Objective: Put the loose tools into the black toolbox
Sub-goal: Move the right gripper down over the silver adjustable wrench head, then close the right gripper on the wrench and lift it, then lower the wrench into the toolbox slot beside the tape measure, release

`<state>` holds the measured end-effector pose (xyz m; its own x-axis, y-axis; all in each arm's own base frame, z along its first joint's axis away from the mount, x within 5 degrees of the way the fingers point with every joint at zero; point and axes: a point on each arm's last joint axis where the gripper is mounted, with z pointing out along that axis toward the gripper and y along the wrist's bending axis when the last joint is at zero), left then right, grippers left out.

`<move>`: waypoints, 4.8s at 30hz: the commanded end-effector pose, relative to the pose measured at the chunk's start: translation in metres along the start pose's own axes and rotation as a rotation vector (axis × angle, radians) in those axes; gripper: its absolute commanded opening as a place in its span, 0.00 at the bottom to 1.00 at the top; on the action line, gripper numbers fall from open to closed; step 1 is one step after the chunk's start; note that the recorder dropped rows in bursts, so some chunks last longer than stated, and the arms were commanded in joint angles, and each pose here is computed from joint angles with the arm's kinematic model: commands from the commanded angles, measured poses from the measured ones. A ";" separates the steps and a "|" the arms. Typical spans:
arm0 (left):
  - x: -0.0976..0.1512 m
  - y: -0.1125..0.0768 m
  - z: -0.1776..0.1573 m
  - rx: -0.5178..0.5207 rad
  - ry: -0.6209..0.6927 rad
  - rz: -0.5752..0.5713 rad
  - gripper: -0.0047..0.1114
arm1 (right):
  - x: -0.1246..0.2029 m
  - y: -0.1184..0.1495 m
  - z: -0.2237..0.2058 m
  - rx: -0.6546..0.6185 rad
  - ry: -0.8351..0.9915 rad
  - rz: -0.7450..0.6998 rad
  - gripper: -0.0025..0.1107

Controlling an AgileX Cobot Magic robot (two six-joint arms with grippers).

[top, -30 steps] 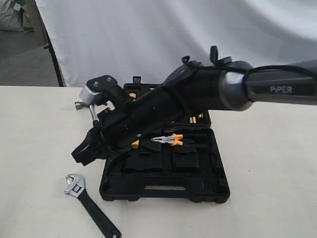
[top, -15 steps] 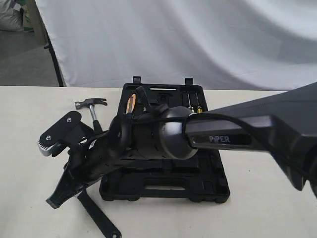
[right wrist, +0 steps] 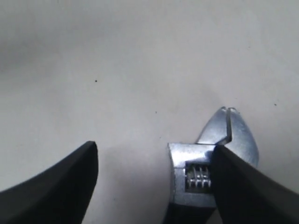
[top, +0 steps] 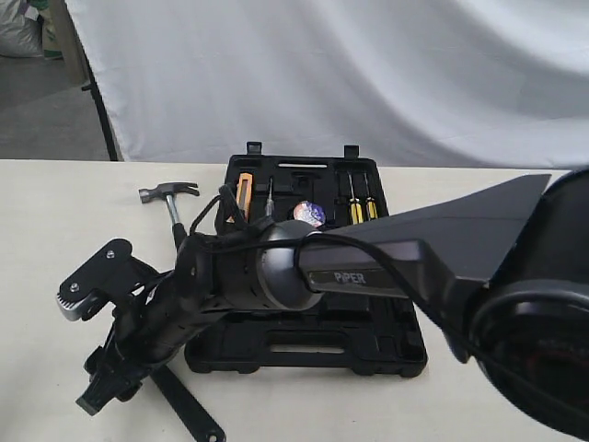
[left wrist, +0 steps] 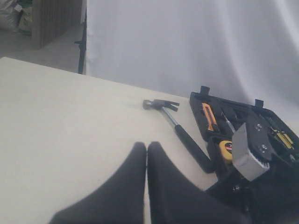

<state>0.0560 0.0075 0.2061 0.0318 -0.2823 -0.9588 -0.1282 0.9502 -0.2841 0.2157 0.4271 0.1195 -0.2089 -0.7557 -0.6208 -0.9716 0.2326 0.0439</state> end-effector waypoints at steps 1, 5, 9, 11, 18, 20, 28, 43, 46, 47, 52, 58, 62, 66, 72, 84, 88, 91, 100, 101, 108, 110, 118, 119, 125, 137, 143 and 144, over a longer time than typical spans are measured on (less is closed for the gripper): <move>-0.002 0.001 0.000 -0.021 -0.020 0.000 0.05 | -0.005 -0.009 0.003 0.019 0.027 -0.004 0.59; -0.002 0.001 0.000 -0.021 -0.020 0.000 0.05 | -0.022 -0.020 -0.008 0.026 0.049 0.036 0.59; -0.002 0.001 0.000 -0.021 -0.020 0.000 0.05 | -0.016 -0.024 -0.005 0.018 0.108 0.042 0.59; -0.002 0.001 0.000 -0.021 -0.020 0.000 0.05 | -0.002 -0.023 0.010 -0.001 0.164 0.054 0.59; -0.002 0.001 0.000 -0.021 -0.020 0.000 0.05 | 0.007 -0.021 0.020 -0.022 0.215 0.045 0.55; -0.002 0.001 0.000 -0.021 -0.020 0.000 0.05 | 0.008 -0.018 0.020 -0.034 0.231 0.041 0.45; -0.002 0.001 0.000 -0.021 -0.020 0.000 0.05 | 0.007 0.009 0.019 -0.093 0.293 -0.001 0.05; -0.002 0.001 0.000 -0.021 -0.020 0.000 0.05 | -0.034 0.029 -0.073 -0.152 0.303 -0.079 0.02; -0.002 0.001 0.000 -0.021 -0.020 0.000 0.05 | -0.037 0.031 -0.082 -0.155 0.304 -0.086 0.02; -0.002 0.001 0.000 -0.021 -0.020 0.000 0.05 | -0.037 0.031 -0.082 -0.157 0.308 -0.086 0.02; -0.002 0.001 0.000 -0.021 -0.020 0.000 0.05 | -0.036 0.034 -0.070 -0.137 0.295 -0.035 0.05; -0.002 0.001 0.000 -0.021 -0.020 0.000 0.05 | -0.037 0.035 -0.046 -0.049 0.223 0.049 0.54; -0.002 0.001 0.000 -0.021 -0.020 0.000 0.05 | -0.031 0.038 -0.036 -0.060 0.246 0.046 0.83; -0.002 0.001 0.000 -0.021 -0.020 0.000 0.05 | -0.021 0.037 -0.020 -0.066 0.271 0.036 0.84; -0.002 0.001 0.000 -0.021 -0.020 0.000 0.05 | -0.010 0.035 0.005 -0.058 0.269 0.035 0.84; -0.002 0.001 0.000 -0.021 -0.020 0.000 0.05 | 0.008 0.040 0.017 -0.114 0.374 -0.058 0.34; -0.002 0.001 0.000 -0.021 -0.020 0.000 0.05 | 0.010 0.047 0.017 -0.132 0.407 -0.074 0.08; -0.002 0.001 0.000 -0.021 -0.020 0.000 0.05 | 0.007 0.054 0.010 -0.149 0.424 -0.078 0.02; -0.002 0.001 0.000 -0.021 -0.020 0.000 0.05 | -0.016 0.054 -0.040 -0.118 0.429 -0.158 0.02; -0.002 0.001 0.000 -0.021 -0.020 0.000 0.05 | -0.017 0.053 -0.043 -0.111 0.437 -0.166 0.02; -0.002 0.001 0.000 -0.021 -0.020 0.000 0.05 | -0.024 0.045 -0.067 -0.007 0.465 -0.183 0.02; -0.002 0.001 0.000 -0.021 -0.020 0.000 0.05 | -0.025 0.036 -0.074 0.032 0.466 -0.168 0.02; -0.002 0.001 0.000 -0.021 -0.020 0.000 0.05 | -0.019 -0.027 -0.098 0.112 0.452 -0.030 0.02; -0.002 0.001 0.000 -0.021 -0.020 0.000 0.05 | -0.018 -0.035 -0.100 0.121 0.450 -0.015 0.02; -0.002 0.001 0.000 -0.021 -0.020 0.000 0.05 | -0.012 -0.077 -0.108 0.180 0.380 0.018 0.02; -0.002 0.001 0.000 -0.021 -0.020 0.000 0.05 | 0.008 -0.093 -0.074 0.173 0.414 -0.027 0.02; -0.002 0.001 0.000 -0.021 -0.020 0.000 0.05 | 0.016 -0.094 -0.067 0.131 0.472 -0.133 0.02; -0.002 0.001 0.000 -0.021 -0.020 0.000 0.05 | 0.017 -0.093 -0.067 0.118 0.486 -0.166 0.02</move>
<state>0.0560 0.0075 0.2061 0.0318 -0.2823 -0.9588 -0.1282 0.9502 -0.2841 0.2934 0.3561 0.1595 -0.1909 -0.9565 -0.2208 -0.9688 0.2198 -0.1147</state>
